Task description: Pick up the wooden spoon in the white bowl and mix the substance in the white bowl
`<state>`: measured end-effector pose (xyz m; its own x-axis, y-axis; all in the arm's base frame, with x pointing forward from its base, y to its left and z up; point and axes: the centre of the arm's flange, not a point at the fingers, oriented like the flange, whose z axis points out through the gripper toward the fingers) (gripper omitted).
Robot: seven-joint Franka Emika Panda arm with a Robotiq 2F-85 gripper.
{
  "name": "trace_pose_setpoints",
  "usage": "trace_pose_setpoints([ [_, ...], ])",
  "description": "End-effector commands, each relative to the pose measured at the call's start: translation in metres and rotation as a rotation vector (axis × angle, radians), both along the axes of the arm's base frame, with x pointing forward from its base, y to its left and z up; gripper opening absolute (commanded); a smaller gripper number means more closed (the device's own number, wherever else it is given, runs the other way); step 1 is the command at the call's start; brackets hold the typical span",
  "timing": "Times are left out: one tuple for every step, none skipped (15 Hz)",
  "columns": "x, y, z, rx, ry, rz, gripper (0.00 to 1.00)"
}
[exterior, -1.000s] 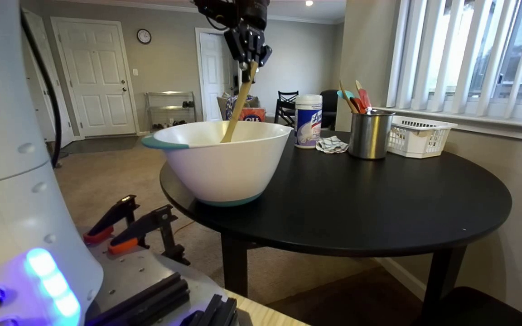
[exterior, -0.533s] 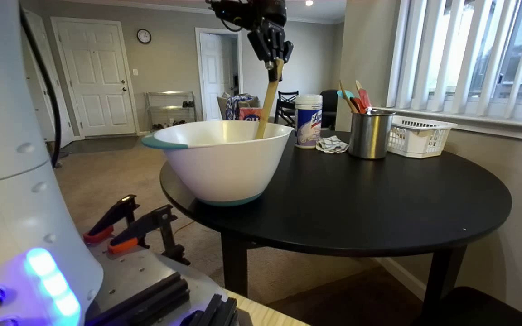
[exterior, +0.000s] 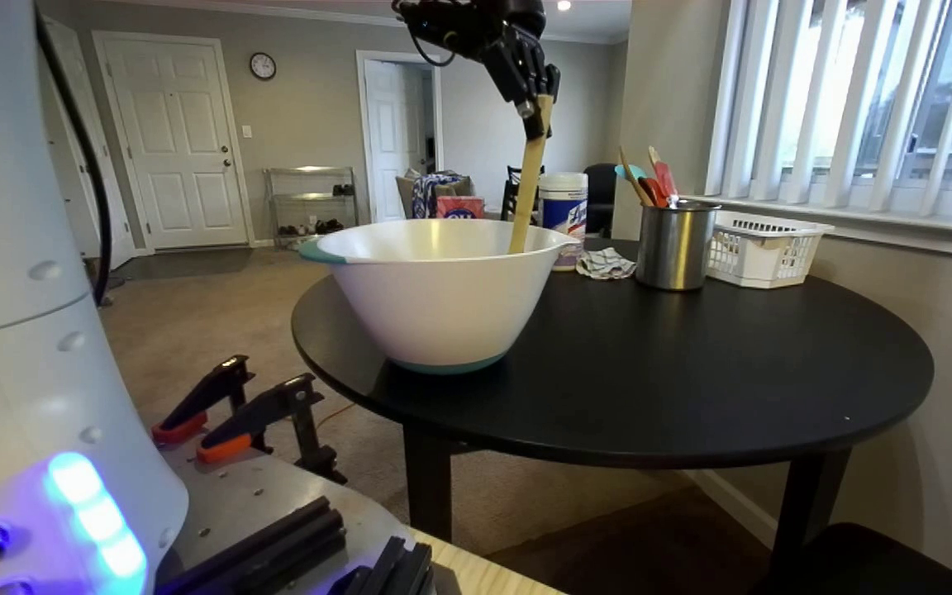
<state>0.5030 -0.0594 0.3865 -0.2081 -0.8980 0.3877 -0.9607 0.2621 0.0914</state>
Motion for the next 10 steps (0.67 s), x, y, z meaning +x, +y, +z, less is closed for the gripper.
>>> trace_pose_setpoints([
  [-0.008,-0.009,0.000,-0.019,0.063,0.040,0.03],
  [-0.009,-0.011,0.000,-0.018,0.097,0.054,0.03],
  [-0.010,-0.014,0.000,-0.013,0.134,0.065,0.03],
  [-0.011,-0.016,-0.001,-0.008,0.164,0.073,0.03],
  [-0.011,-0.016,-0.002,0.002,0.196,0.069,0.03],
  [-0.010,-0.013,-0.004,0.012,0.222,0.066,0.03],
  [-0.010,-0.011,-0.006,0.037,0.246,0.063,0.03],
  [-0.010,-0.008,-0.007,0.054,0.266,0.067,0.03],
  [-0.015,0.012,-0.007,0.083,0.286,0.072,0.03],
  [-0.025,0.049,-0.004,0.106,0.295,0.069,0.03],
])
